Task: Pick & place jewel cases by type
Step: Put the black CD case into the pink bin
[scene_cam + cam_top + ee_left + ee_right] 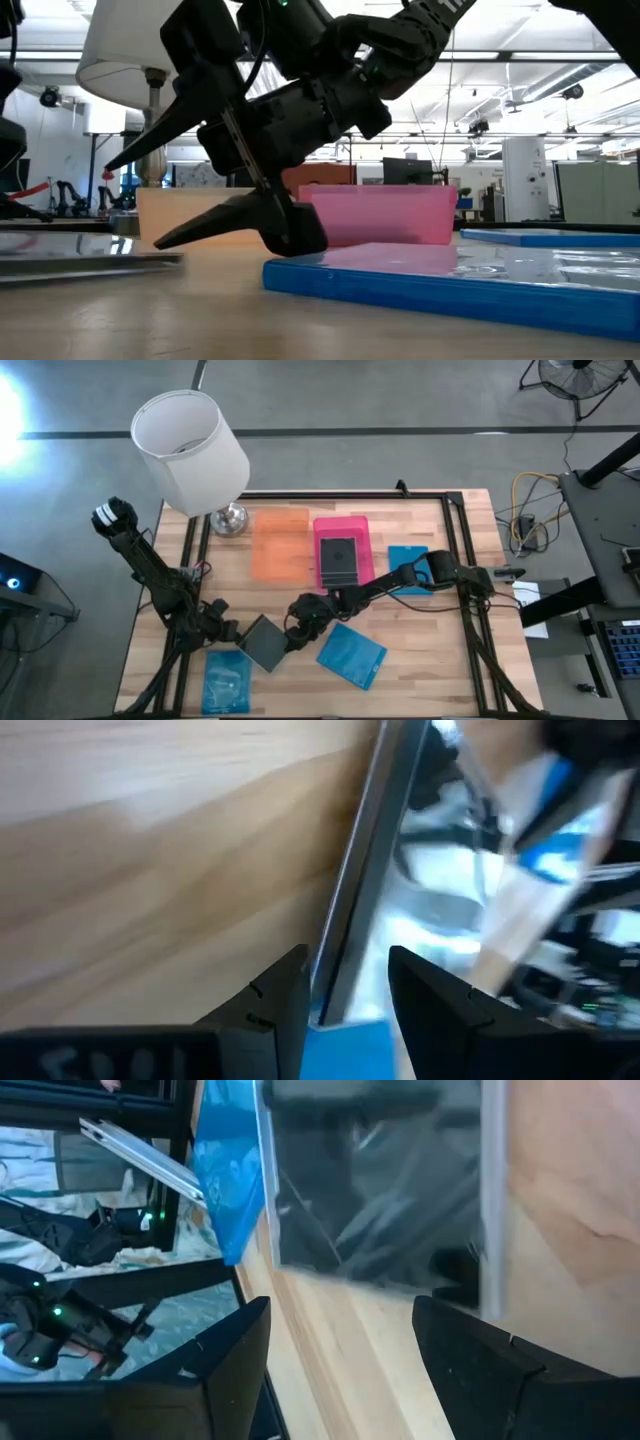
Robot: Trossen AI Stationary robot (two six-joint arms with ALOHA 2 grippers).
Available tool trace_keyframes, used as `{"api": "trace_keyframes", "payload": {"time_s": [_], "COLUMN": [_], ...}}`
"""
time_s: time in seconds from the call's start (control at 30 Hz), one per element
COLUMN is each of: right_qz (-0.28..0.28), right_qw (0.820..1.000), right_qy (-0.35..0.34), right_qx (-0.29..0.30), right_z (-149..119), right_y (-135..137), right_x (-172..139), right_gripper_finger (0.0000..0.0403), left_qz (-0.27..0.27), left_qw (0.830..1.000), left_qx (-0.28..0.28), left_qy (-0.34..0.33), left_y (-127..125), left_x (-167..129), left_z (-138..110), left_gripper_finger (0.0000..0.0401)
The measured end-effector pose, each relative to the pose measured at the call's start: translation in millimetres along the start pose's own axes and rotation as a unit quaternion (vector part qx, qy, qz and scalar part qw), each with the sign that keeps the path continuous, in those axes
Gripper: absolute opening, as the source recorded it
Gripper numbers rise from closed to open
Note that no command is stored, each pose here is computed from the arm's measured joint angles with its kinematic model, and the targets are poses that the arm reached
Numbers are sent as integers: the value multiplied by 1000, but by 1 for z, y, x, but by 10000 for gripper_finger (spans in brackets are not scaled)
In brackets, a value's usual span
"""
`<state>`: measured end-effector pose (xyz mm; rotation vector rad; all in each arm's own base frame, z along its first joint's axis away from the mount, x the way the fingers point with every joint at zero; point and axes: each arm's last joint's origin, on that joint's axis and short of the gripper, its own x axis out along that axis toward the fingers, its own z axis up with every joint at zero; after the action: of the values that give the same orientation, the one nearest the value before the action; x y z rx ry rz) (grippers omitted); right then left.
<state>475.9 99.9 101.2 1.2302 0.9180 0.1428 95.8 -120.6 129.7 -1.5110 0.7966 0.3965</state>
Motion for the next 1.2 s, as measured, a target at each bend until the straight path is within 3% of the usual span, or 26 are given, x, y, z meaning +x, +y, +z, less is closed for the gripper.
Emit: {"api": "trace_keyframes", "payload": {"time_s": [0.2, 0.6, 0.73, 0.93, 1.2], "right_qz": [-9, -11, -12, -12, -33], "right_qw": [1000, 999, 999, 999, 999], "right_qy": [-5, 3, 3, 2, -11], "right_qx": [11, 34, 34, 32, -3], "right_z": [1, 0, 0, 2, 0], "right_y": [-7, -13, -14, -14, -6], "right_x": [4, 7, 7, 7, -2], "right_gripper_finger": [239, 237, 237, 237, 237], "left_qz": [-65, 34, 18, -49, -38], "left_qw": [998, 999, 1000, 999, 999], "left_qx": [1, 8, -14, -21, -6], "left_qy": [8, -17, -14, 5, 22], "left_y": [-7, 10, 11, 7, 9], "left_x": [2, 4, 7, 12, 14], "left_z": [-2, 11, 14, 16, 17], "left_gripper_finger": [120, 120, 120, 120, 120]}}
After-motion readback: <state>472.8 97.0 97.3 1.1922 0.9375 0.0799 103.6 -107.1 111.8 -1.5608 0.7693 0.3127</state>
